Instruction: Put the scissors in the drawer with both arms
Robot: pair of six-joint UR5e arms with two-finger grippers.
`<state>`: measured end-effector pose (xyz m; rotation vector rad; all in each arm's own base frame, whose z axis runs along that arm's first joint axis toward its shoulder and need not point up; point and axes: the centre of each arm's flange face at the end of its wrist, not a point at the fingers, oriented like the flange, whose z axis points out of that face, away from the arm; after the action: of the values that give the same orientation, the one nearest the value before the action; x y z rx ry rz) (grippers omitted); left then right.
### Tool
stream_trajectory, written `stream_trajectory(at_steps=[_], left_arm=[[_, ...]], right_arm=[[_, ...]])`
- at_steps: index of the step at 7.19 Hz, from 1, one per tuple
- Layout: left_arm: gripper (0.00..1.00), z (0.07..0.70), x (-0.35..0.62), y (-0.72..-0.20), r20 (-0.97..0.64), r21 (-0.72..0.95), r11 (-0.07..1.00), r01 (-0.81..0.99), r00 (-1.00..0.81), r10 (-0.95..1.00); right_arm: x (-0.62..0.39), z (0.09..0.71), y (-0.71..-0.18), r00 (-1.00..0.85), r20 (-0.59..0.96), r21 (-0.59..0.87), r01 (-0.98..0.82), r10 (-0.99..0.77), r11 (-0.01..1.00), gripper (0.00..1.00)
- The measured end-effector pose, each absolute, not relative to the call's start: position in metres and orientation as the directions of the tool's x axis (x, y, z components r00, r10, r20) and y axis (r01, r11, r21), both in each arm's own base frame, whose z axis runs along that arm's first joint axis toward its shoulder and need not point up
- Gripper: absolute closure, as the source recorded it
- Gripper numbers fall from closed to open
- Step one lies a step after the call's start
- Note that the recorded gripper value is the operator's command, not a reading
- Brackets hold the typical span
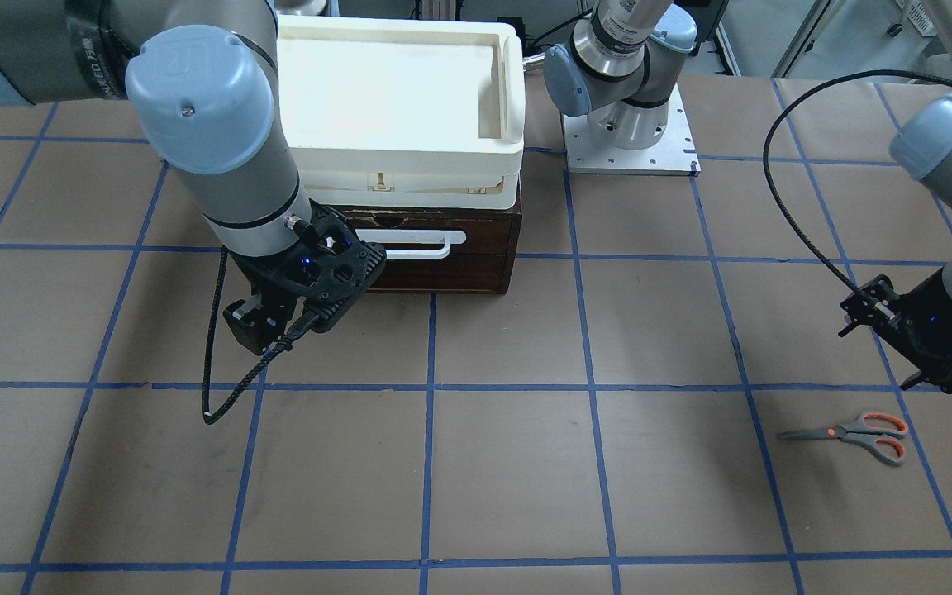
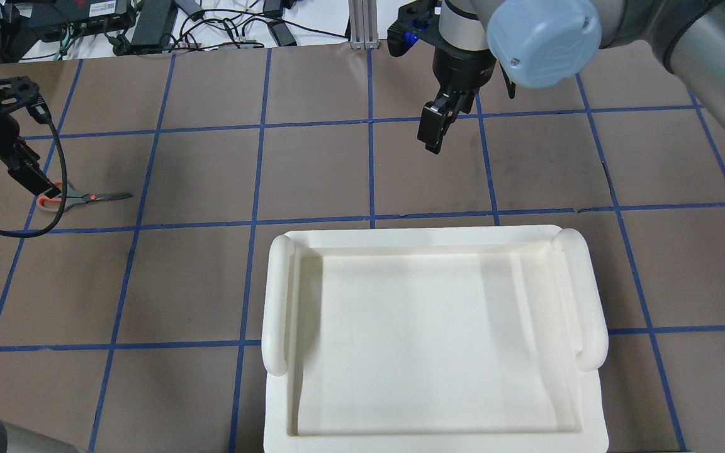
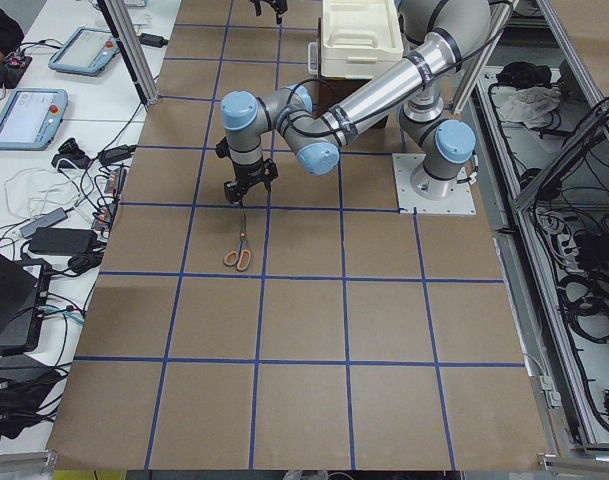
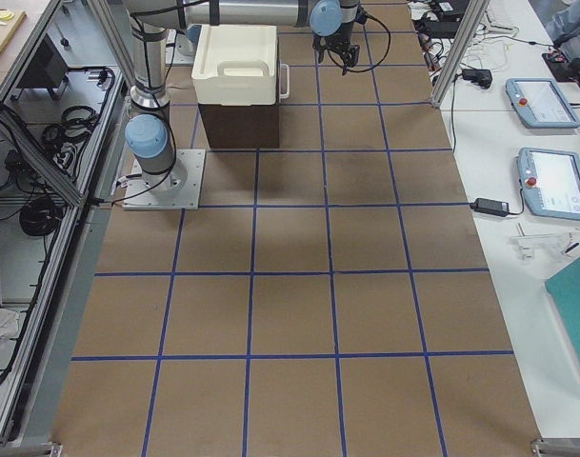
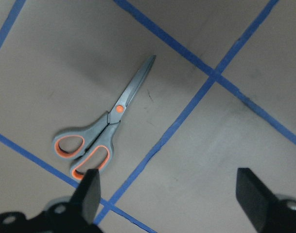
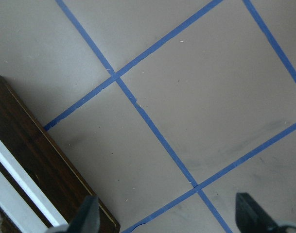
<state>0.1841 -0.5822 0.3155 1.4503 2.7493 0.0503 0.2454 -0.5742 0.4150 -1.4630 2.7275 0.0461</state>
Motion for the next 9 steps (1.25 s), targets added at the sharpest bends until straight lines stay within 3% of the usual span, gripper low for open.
stream_trajectory(at_steps=[4, 7, 9], left_arm=[[0.00, 0.250, 0.207, -0.609, -0.030, 0.078, 0.200, 0.977, -0.198, 0.980], [0.00, 0.213, 0.217, -0.622, -0.035, 0.102, 0.099, 0.990, -0.095, 0.995], [0.04, 0.198, 0.219, -0.627, -0.023, 0.094, 0.070, 0.993, -0.068, 0.997]], right_arm=[[0.248, 0.398, -0.572, -0.415, -0.112, 0.013, -0.909, -0.903, 0.416, 0.00], [0.247, 0.393, -0.575, -0.352, -0.121, -0.002, -0.935, -0.928, 0.354, 0.00], [0.258, 0.383, -0.569, -0.251, -0.155, 0.003, -0.967, -0.956, 0.254, 0.00]])
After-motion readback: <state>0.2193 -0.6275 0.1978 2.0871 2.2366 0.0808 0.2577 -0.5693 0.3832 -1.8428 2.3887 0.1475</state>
